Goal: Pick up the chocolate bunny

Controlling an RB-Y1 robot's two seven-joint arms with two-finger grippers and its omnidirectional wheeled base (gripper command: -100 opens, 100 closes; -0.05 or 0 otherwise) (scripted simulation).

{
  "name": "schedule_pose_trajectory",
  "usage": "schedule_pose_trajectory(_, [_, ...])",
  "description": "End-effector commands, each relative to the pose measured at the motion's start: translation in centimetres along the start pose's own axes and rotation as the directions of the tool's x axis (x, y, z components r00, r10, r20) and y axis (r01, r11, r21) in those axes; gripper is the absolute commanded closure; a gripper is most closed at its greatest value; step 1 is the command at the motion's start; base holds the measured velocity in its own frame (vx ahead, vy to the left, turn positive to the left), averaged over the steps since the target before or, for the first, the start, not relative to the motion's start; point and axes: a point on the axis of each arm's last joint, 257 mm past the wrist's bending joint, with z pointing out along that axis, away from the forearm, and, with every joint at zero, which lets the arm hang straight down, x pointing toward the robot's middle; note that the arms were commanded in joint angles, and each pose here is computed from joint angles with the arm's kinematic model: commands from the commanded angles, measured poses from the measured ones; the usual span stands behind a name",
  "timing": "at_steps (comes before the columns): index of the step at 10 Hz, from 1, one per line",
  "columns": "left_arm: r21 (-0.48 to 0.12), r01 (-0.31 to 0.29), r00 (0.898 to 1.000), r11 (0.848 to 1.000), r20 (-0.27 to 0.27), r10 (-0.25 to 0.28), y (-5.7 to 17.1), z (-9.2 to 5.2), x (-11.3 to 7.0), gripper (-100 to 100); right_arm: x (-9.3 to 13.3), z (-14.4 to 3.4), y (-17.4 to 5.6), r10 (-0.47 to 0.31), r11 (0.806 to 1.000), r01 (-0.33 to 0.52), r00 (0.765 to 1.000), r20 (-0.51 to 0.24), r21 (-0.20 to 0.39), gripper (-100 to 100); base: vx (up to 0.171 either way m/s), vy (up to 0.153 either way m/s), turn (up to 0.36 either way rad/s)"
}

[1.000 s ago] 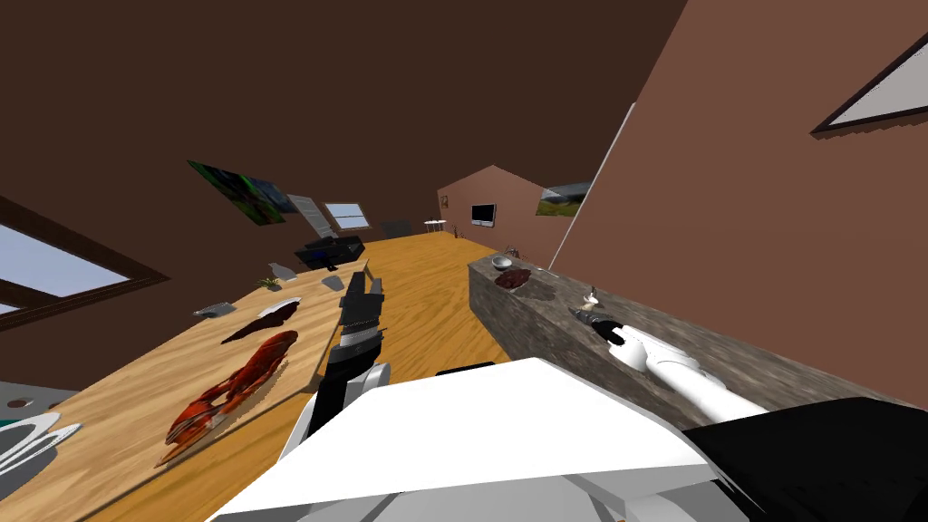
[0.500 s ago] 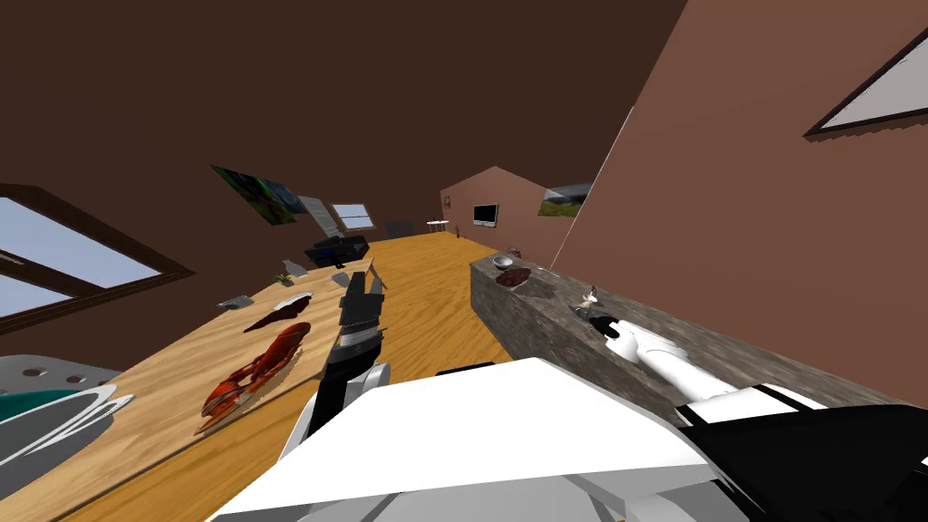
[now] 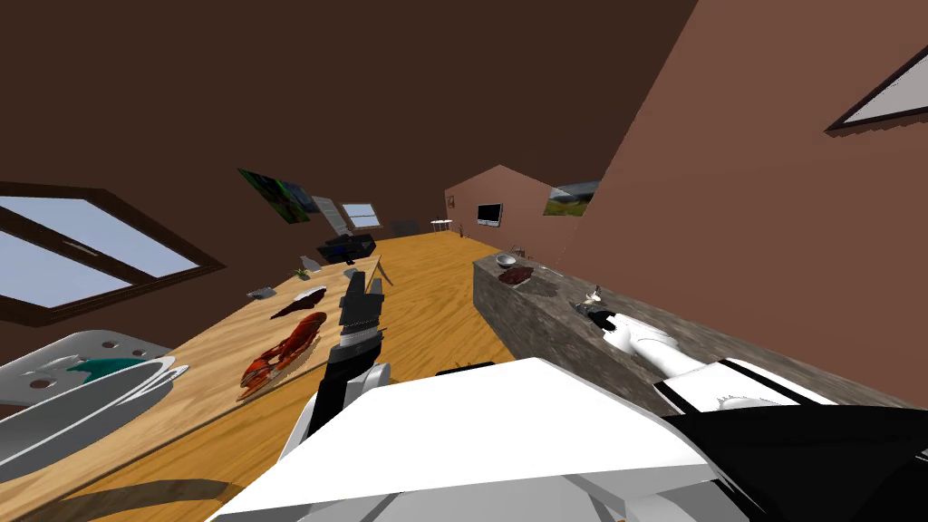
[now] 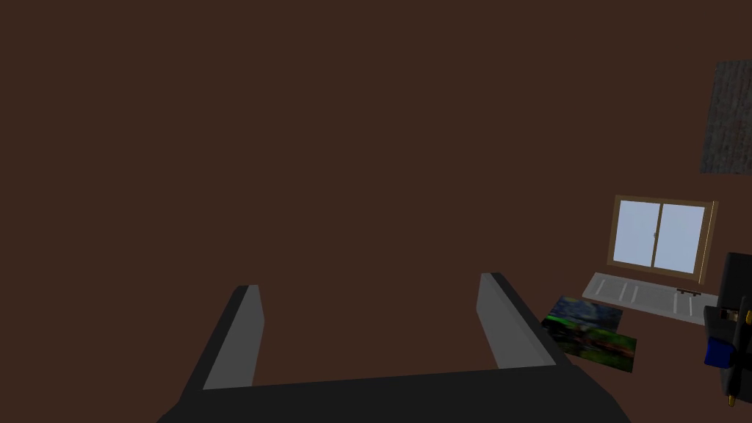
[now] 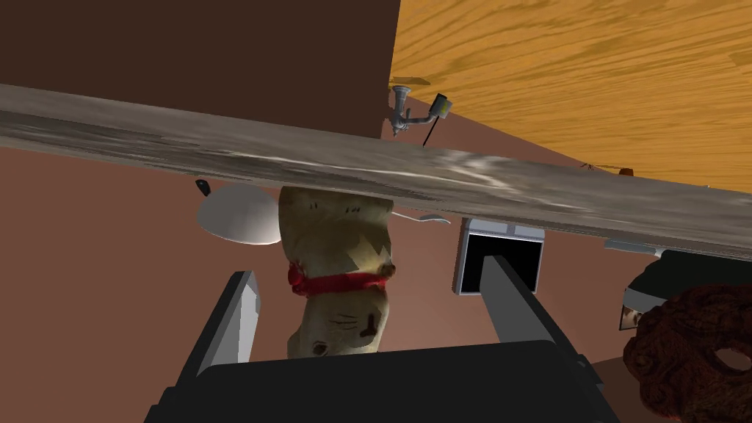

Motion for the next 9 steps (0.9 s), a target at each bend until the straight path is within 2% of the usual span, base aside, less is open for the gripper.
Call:
schedule_pose_trajectory(1, [0.000, 0.000, 1.000, 1.000, 0.000, 0.000, 0.0, 0.0, 0.0, 0, -1.1, 0.5, 0.2, 0.005, 1.000, -0.005, 1.000, 0.009, 0.001, -100, -0.114, 0.035, 0.093])
schedule_pose_trajectory(2, [0.000, 0.000, 1.000, 1.000, 0.000, 0.000, 0.0, 0.0, 0.0, 0, -1.9, 0.8, 0.1, 0.015, 1.000, -0.016, 1.000, 0.016, 0.010, -100, -0.053, 0.008, -0.011])
schedule_pose_trajectory(4, [0.000, 0.000, 1.000, 1.000, 0.000, 0.000, 0.0, 0.0, 0.0, 0, -0.9, 0.6, -1.4, 0.018, 0.999, -0.018, 1.000, -0.004, 0.041, -100, 0.003, -0.009, -0.004])
schedule_pose_trajectory(5, [0.000, 0.000, 1.000, 1.000, 0.000, 0.000, 0.0, 0.0, 0.0, 0, -2.3, 1.1, -0.9, 0.006, 1.000, -0.007, 1.000, 0.006, 0.029, -100, -0.070, 0.025, 0.176])
schedule_pose_trajectory(6, [0.000, 0.000, 1.000, 1.000, 0.000, 0.000, 0.0, 0.0, 0.0, 0, -2.7, 1.2, -0.9, 0.013, 0.999, -0.013, 1.000, 0.011, 0.034, -100, -0.117, 0.037, 0.087])
schedule_pose_trajectory(7, [0.000, 0.000, 1.000, 1.000, 0.000, 0.000, 0.0, 0.0, 0.0, 0, -3.2, 1.4, -1.7, 0.029, 0.998, -0.029, 1.000, 0.011, 0.060, -100, -0.066, 0.017, -0.024])
schedule_pose_trajectory(8, [0.000, 0.000, 1.000, 1.000, 0.000, 0.000, 0.0, 0.0, 0.0, 0, -2.7, 1.4, -1.4, 0.024, 0.999, -0.024, 1.000, 0.009, 0.048, -100, -0.018, 0.004, -0.008])
schedule_pose_trajectory(9, [0.000, 0.000, 1.000, 1.000, 0.000, 0.000, 0.0, 0.0, 0.0, 0, -2.7, 1.4, -1.4, 0.023, 0.999, -0.024, 1.000, 0.009, 0.048, 100, 0.000, 0.000, 0.000])
